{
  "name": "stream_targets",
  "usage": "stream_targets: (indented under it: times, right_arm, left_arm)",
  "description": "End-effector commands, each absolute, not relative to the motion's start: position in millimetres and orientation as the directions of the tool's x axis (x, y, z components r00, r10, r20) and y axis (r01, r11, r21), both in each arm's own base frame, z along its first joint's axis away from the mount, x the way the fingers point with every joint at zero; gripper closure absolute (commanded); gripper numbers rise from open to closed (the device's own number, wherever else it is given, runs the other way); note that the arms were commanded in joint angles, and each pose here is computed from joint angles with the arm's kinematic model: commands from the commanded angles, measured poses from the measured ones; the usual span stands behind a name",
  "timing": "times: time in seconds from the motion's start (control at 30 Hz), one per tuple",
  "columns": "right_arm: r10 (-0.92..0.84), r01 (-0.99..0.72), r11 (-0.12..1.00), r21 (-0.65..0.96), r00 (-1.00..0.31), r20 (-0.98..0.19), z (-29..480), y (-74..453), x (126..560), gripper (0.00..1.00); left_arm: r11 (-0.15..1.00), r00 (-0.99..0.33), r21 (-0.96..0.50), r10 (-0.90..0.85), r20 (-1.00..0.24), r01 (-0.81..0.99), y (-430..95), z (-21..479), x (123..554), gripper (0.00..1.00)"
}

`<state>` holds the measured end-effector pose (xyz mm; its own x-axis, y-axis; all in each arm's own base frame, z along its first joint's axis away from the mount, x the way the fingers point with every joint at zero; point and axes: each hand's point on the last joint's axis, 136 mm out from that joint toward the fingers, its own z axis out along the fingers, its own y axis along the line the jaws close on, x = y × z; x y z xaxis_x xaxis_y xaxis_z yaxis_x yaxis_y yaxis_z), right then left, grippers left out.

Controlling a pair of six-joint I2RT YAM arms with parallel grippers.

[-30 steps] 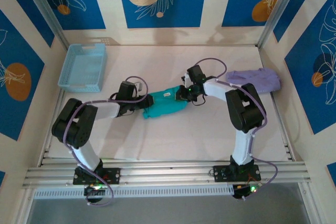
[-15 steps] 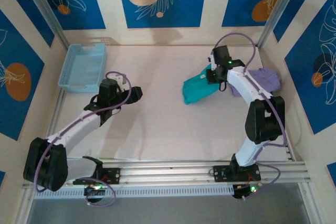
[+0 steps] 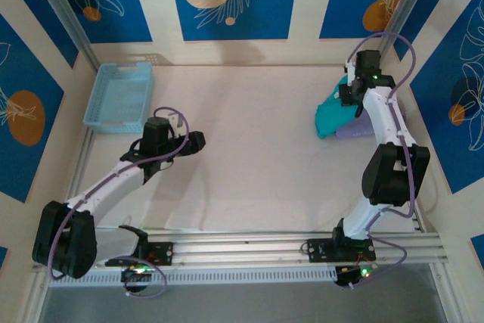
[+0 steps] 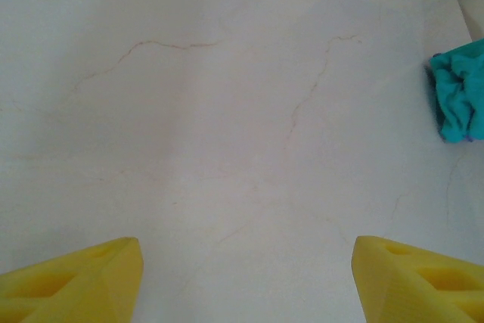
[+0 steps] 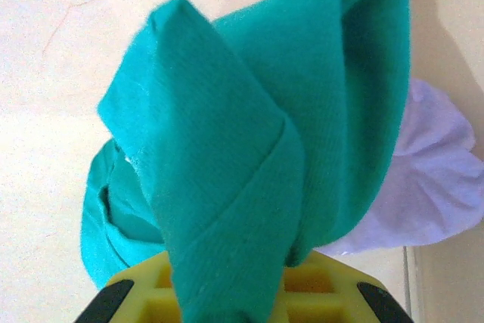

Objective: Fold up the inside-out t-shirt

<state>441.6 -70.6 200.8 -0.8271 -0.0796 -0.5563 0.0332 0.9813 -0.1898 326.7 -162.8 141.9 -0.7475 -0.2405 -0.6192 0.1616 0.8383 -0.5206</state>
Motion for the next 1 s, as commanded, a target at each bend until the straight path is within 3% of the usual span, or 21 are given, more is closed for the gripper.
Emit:
stream_targets:
  times: [0.0,0.3,0.37,0.57,0.67,0.83,0.97]
  right_arm:
    - [-0.088,0.021,0.984,-0.177,-0.809,-0.582,216,-84,448,1.00]
    - [-0.036,0.134,0.946,-0.294,-0.860,-0.509,183,-166,460,1.00]
    - [-0.009,0.169,0.930,-0.326,-0.877,-0.481,165,-183,466,0.95]
    - [0.044,0.253,0.831,-0.495,-0.918,-0.395,129,-227,484,0.59]
    - [0.032,0.288,0.804,-0.521,-0.895,-0.445,149,-221,496,0.31]
    - [-0.011,0.327,0.793,-0.515,-0.837,-0.548,203,-185,496,0.18]
    - [-0.047,0.319,0.841,-0.438,-0.763,-0.645,243,-126,471,0.11]
  left_arm:
    - [0.829,-0.775,-0.537,-0.232,-0.588,0.159,-168,136,328,0.27]
    - [0.827,-0.798,-0.543,-0.224,-0.560,0.148,-177,124,342,0.28]
    - [0.823,-0.804,-0.550,-0.226,-0.550,0.144,-179,120,345,0.28]
    - [0.824,-0.815,-0.549,-0.222,-0.536,0.137,-180,117,348,0.28]
    - [0.842,-0.808,-0.522,-0.211,-0.550,0.135,-175,120,347,0.28]
    - [0.875,-0.781,-0.464,-0.193,-0.593,0.136,-162,129,342,0.27]
    - [0.921,-0.729,-0.370,-0.168,-0.664,0.125,-140,140,337,0.23]
